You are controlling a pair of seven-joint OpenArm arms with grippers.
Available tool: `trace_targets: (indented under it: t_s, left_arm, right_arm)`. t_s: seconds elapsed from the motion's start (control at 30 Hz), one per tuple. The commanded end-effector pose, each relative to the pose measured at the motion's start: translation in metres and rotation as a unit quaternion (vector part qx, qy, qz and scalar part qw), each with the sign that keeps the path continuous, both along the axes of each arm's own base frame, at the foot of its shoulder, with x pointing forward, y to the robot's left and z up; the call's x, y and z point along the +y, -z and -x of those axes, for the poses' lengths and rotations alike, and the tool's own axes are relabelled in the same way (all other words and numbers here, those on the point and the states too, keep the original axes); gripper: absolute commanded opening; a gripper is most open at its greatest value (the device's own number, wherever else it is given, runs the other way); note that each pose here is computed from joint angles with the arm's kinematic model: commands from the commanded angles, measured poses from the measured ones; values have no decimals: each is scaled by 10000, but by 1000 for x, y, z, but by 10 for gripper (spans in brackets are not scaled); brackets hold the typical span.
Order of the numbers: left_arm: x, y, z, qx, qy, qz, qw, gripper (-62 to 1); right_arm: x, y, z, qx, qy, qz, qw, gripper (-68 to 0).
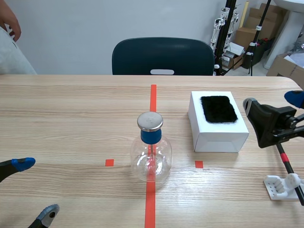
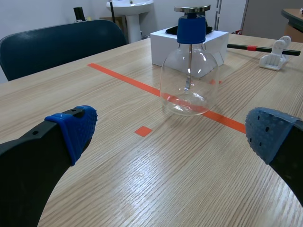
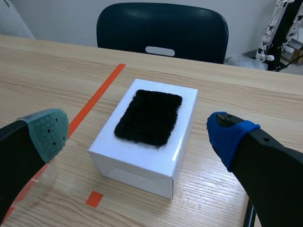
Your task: Do the electroscope experiment. return to the home posture
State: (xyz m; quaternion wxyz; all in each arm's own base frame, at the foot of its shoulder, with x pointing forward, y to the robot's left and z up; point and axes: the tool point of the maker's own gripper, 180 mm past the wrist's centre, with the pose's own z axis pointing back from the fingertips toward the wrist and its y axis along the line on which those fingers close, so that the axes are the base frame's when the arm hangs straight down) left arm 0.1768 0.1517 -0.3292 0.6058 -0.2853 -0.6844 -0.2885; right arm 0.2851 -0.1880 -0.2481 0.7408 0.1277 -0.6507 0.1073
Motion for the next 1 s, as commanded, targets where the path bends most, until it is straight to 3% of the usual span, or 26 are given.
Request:
trace_targets:
  t_s: [0.0, 0.1, 0.23, 0.33, 0.5, 0.73, 0.97]
  left_arm:
    - [3, -13, -2, -253, -10, 176, 9995, 14]
    - [3, -13, -2, -252, -9, 175, 9995, 14]
    - [3, -13, -2, -252, -9, 175, 9995, 14]
    - [3, -13, -2, -252, -9, 175, 9995, 14]
    - [3, -13, -2, -252, -9, 175, 9995, 14]
    - [15, -19, 2, -228, -185, 155, 9995, 14]
    - [38, -36, 18, 50, -456, -162, 9988, 14]
  right_arm:
    - [-1, -4, 1, -88, -5, -36, 10000, -78]
    - [0, 1, 9, -66, -56, 45, 10000, -78]
    - [11, 0, 31, -467, -388, 342, 9976, -78]
    - [17, -2, 48, -711, -583, 366, 9951, -78]
    - [27, 13, 71, -535, -728, 462, 9948, -78]
    - [42, 22, 84, -502, -768, 437, 9948, -78]
    - [67, 26, 99, -465, -1251, 278, 9907, -78]
